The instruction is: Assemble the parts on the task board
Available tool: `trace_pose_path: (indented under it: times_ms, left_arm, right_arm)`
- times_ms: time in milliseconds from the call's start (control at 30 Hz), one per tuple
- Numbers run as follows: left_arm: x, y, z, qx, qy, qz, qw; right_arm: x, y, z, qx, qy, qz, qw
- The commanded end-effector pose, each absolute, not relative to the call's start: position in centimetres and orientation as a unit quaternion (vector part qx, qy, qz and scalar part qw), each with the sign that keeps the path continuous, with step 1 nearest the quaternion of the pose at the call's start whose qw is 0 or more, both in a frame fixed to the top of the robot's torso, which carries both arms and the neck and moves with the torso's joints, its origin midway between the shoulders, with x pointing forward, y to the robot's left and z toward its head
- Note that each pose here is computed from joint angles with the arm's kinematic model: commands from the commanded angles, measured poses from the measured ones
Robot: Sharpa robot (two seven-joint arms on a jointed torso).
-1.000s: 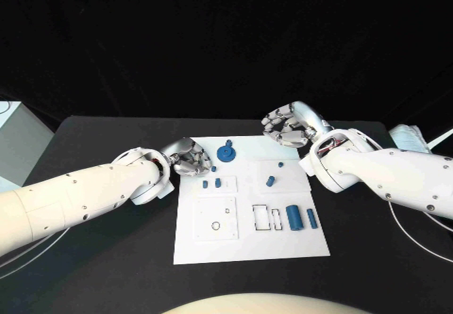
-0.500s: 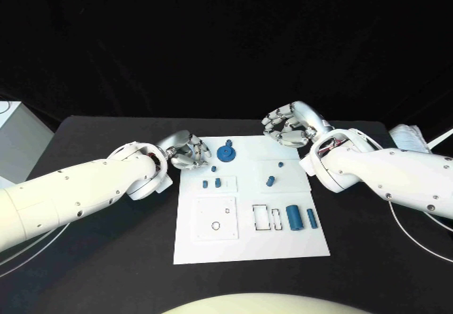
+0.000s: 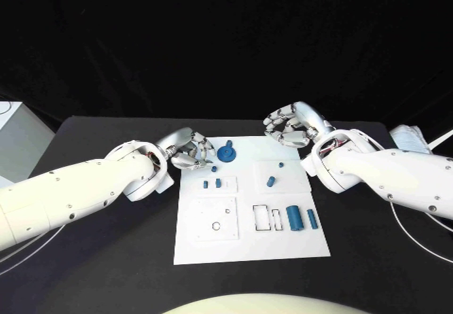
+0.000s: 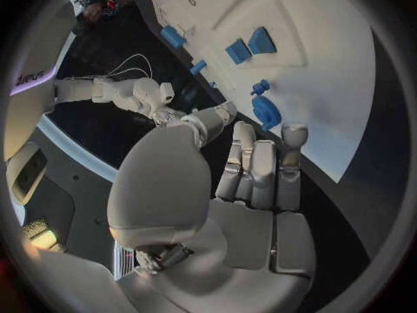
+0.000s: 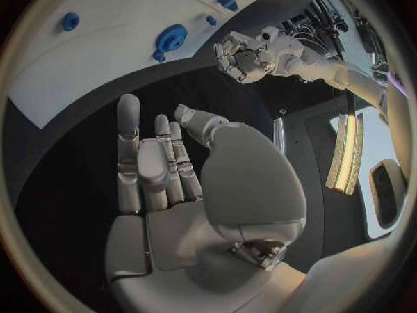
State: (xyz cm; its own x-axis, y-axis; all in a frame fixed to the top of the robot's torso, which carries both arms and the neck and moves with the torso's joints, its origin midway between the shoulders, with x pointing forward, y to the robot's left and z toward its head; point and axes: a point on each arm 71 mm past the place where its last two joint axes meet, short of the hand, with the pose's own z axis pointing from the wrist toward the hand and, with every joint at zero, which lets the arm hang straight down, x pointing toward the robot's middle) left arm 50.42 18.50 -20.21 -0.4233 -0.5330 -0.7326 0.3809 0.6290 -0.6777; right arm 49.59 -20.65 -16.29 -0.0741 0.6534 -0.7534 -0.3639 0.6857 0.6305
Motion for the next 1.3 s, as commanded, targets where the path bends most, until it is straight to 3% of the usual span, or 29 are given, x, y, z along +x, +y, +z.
trace_pose_path:
  times_ms: [33,500,1300]
  left_arm:
    - [50.1,17.8,-20.2,-0.028,0.73,-0.444,0.519]
    - [50.8,17.2,-20.7,0.001,0.734,-0.419,0.535]
    - [51.2,16.6,-21.6,0.007,0.753,-0.4,0.522]
  right_arm:
    - [49.6,-20.6,-16.3,0.11,0.629,0.382,0.669]
    - [49.5,-20.5,-16.3,0.11,0.629,0.383,0.668]
    - [49.5,-20.4,-16.3,0.109,0.628,0.384,0.668]
